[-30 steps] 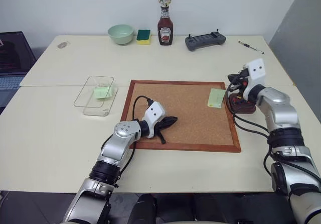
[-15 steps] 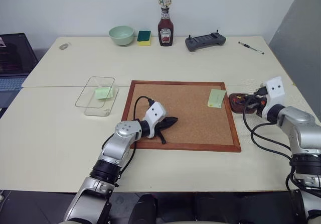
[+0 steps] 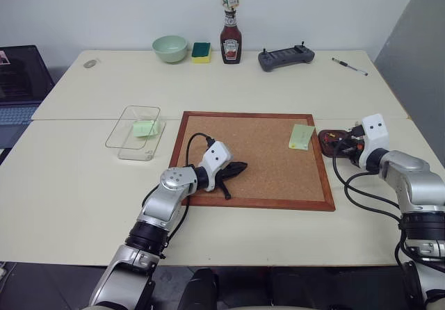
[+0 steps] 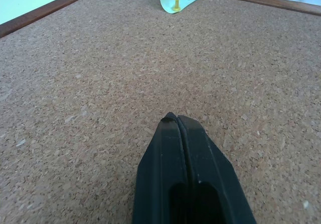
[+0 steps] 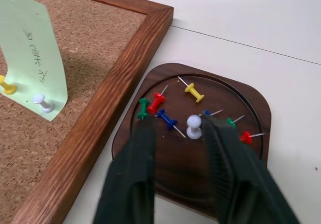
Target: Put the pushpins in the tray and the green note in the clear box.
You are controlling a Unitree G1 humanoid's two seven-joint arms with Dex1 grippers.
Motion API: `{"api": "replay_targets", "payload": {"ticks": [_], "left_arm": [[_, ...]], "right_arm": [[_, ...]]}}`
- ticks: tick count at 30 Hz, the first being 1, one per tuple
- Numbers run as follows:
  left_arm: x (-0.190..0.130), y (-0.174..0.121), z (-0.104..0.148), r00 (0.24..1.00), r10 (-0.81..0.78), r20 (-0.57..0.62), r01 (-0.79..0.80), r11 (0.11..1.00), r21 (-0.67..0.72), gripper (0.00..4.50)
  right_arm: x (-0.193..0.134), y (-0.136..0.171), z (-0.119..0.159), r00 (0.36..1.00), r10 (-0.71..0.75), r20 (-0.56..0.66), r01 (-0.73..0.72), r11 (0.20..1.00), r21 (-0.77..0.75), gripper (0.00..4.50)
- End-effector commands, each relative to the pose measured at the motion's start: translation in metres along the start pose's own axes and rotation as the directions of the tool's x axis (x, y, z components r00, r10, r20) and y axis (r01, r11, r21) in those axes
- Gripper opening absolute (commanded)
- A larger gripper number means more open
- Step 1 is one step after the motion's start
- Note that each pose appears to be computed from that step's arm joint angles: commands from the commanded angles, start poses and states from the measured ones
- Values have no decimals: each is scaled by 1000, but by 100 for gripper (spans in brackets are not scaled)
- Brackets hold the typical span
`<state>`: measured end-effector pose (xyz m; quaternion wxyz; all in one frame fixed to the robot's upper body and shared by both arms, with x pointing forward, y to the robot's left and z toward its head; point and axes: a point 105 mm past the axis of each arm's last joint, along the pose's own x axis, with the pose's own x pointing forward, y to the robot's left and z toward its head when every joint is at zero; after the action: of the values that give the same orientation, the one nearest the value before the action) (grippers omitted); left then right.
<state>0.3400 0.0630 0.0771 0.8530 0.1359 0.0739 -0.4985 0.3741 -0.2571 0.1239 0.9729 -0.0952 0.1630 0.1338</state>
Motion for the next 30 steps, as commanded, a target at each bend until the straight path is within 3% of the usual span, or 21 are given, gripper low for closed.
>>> {"api": "replay_targets", "payload": {"ticks": [1,9,11,18,30], "left_arm": [[3,-20,-33,992,-64,-108,59,997,-53,0],[5,-18,-33,992,-67,-109,62,997,-49,0],[5,-18,-33,992,-67,-108,62,997,-49,0],[4,-18,-34,991,-69,-110,64,997,-47,0],[4,-18,-34,991,-69,-112,65,997,-41,0]], "right_arm": [[-9,-7,24,997,-19,76,21,999,-25,249],[-14,-11,26,996,-29,88,32,999,-34,412],[-17,-3,33,992,24,127,-21,1000,-23,444],[-26,48,27,953,280,119,-272,959,-80,444],[6,77,16,931,359,66,-348,928,-134,444]]}}
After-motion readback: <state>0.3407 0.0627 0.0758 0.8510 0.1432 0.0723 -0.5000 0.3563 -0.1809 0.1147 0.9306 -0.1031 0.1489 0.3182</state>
